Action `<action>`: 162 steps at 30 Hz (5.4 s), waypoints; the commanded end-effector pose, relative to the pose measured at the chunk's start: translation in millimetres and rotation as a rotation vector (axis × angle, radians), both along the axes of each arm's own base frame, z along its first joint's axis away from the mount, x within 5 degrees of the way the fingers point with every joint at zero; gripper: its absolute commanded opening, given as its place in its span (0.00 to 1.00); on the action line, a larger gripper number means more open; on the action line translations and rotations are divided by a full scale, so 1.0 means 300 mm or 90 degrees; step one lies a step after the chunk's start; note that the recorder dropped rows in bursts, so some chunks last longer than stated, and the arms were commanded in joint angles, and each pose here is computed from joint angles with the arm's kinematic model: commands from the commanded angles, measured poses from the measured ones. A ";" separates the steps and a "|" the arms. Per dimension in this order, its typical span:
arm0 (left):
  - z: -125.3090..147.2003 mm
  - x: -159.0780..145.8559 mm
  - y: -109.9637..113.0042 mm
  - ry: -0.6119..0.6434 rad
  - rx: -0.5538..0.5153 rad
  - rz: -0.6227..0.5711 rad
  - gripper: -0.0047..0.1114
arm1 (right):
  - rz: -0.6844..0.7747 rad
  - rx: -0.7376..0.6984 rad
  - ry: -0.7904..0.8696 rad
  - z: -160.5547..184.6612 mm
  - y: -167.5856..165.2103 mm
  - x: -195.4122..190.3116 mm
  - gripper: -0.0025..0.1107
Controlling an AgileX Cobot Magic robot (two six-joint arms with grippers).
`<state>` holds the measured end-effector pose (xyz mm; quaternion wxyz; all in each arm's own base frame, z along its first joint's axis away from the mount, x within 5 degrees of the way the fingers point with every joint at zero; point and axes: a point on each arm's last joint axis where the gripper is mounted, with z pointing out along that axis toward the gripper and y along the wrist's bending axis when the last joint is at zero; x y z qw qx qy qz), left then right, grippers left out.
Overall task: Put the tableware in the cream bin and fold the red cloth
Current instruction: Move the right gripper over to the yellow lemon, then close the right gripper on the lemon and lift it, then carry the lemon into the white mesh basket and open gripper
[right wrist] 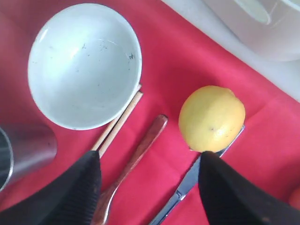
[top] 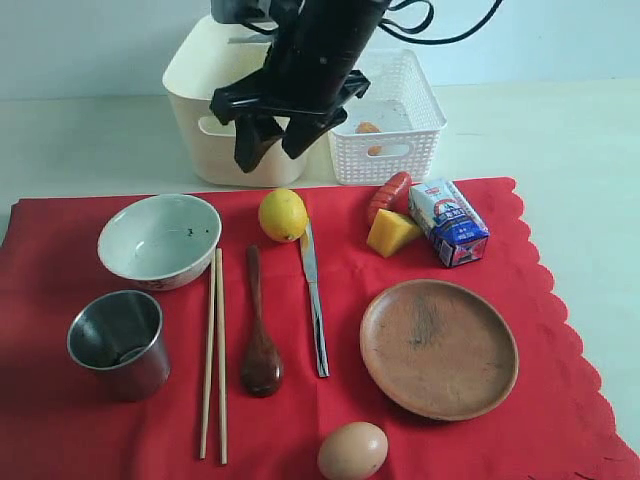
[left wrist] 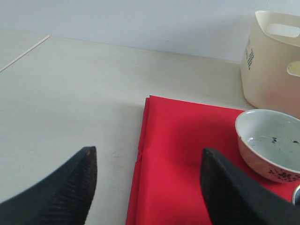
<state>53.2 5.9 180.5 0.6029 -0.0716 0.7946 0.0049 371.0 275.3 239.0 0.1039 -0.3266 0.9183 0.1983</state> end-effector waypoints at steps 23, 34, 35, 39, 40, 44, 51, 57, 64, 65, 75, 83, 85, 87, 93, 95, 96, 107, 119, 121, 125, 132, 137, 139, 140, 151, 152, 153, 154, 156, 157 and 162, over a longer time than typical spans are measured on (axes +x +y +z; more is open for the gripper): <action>0.003 -0.001 0.001 -0.007 0.007 0.000 0.57 | -0.039 -0.096 -0.079 -0.221 0.051 0.074 0.66; 0.003 -0.001 0.001 -0.007 0.007 0.000 0.57 | -0.071 -0.111 -0.072 -0.282 0.054 0.088 0.71; 0.003 -0.001 0.001 -0.007 0.007 0.000 0.57 | -0.071 -0.115 -0.068 -0.297 0.054 0.089 0.71; 0.003 -0.001 0.001 -0.007 0.007 0.000 0.57 | -0.072 -0.124 -0.050 -0.349 0.057 0.090 0.71; 0.003 -0.001 0.001 -0.007 0.007 0.000 0.57 | -0.076 -0.123 -0.047 -0.363 0.058 0.092 0.71; 0.003 -0.001 0.001 -0.007 0.007 0.000 0.57 | -0.088 -0.127 -0.040 -0.404 0.061 0.097 0.64; 0.003 -0.001 0.001 -0.007 0.007 0.000 0.57 | -0.095 -0.126 -0.042 -0.388 0.059 0.097 0.03; 0.003 -0.001 0.001 -0.007 0.007 0.000 0.57 | -0.099 -0.102 -0.071 -0.290 0.057 0.094 0.02; 0.003 -0.001 0.001 -0.007 0.007 0.000 0.57 | -0.093 -0.076 -0.109 -0.173 0.051 0.085 0.02; 0.003 -0.001 0.001 -0.007 0.007 0.000 0.57 | -0.094 -0.071 -0.115 -0.155 0.049 0.083 0.02; 0.003 -0.001 0.001 -0.007 0.007 0.000 0.57 | -0.061 -0.031 -0.194 0.046 0.025 0.049 0.02; 0.003 -0.001 0.001 -0.007 0.007 0.000 0.57 | -0.060 -0.028 -0.286 0.187 -0.015 0.033 0.02; 0.003 -0.001 0.001 -0.007 0.007 0.000 0.57 | -0.062 -0.036 -0.302 0.199 -0.027 0.037 0.02; 0.003 -0.001 0.001 -0.007 0.007 0.000 0.57 | -0.070 -0.038 -0.301 0.199 -0.042 0.048 0.02; 0.003 -0.001 0.001 -0.007 0.007 0.000 0.57 | -0.120 -0.035 -0.314 0.205 -0.126 0.110 0.02; 0.003 -0.001 0.001 -0.007 0.007 0.000 0.57 | -0.144 -0.030 -0.322 0.209 -0.161 0.135 0.02; 0.003 -0.001 0.001 -0.007 0.007 0.000 0.57 | -0.158 -0.024 -0.325 0.212 -0.174 0.145 0.02; 0.003 -0.001 0.001 -0.007 0.007 0.000 0.57 | -0.270 0.001 -0.372 0.165 -0.336 0.288 0.02; 0.003 -0.001 0.001 -0.007 0.007 0.000 0.57 | -0.310 -0.041 -0.326 -0.114 -0.427 0.417 0.02; 0.003 -0.001 0.001 -0.007 0.007 0.000 0.57 | -0.308 -0.050 -0.311 -0.160 -0.425 0.423 0.02; 0.003 -0.001 0.001 -0.007 0.007 0.000 0.57 | -0.304 -0.063 -0.288 -0.230 -0.423 0.431 0.02; 0.003 -0.001 0.001 -0.007 0.007 0.000 0.57 | -0.301 -0.076 -0.265 -0.296 -0.422 0.434 0.02; 0.003 -0.001 0.001 -0.007 0.007 0.000 0.57 | -0.300 -0.076 -0.266 -0.295 -0.422 0.434 0.02; 0.003 -0.001 0.001 -0.007 0.007 0.000 0.57 | -0.300 -0.076 -0.266 -0.295 -0.422 0.434 0.04; 0.003 -0.001 0.001 -0.007 0.007 0.000 0.57 | -0.300 -0.076 -0.266 -0.295 -0.422 0.434 0.07; 0.003 -0.001 0.001 -0.007 0.007 0.000 0.57 | -0.301 -0.072 -0.273 -0.276 -0.422 0.433 0.61; 0.003 -0.001 0.001 -0.007 0.007 0.000 0.57 | -0.302 -0.070 -0.276 -0.266 -0.422 0.433 0.64; 0.003 -0.001 0.001 -0.007 0.007 0.000 0.57 | -0.303 -0.067 -0.283 -0.250 -0.422 0.433 0.67; 0.003 -0.001 0.001 -0.007 0.007 0.000 0.57 | -0.303 -0.065 -0.285 -0.243 -0.422 0.432 0.68; 0.003 -0.001 0.001 -0.007 0.007 0.000 0.57 | -0.305 -0.059 -0.297 -0.206 -0.423 0.429 0.69; 0.003 -0.001 0.001 -0.007 0.007 0.000 0.57 | -0.306 -0.056 -0.301 -0.193 -0.424 0.427 0.69; 0.003 -0.001 0.001 -0.007 0.007 0.000 0.57 | -0.308 -0.049 -0.312 -0.089 -0.431 0.402 0.69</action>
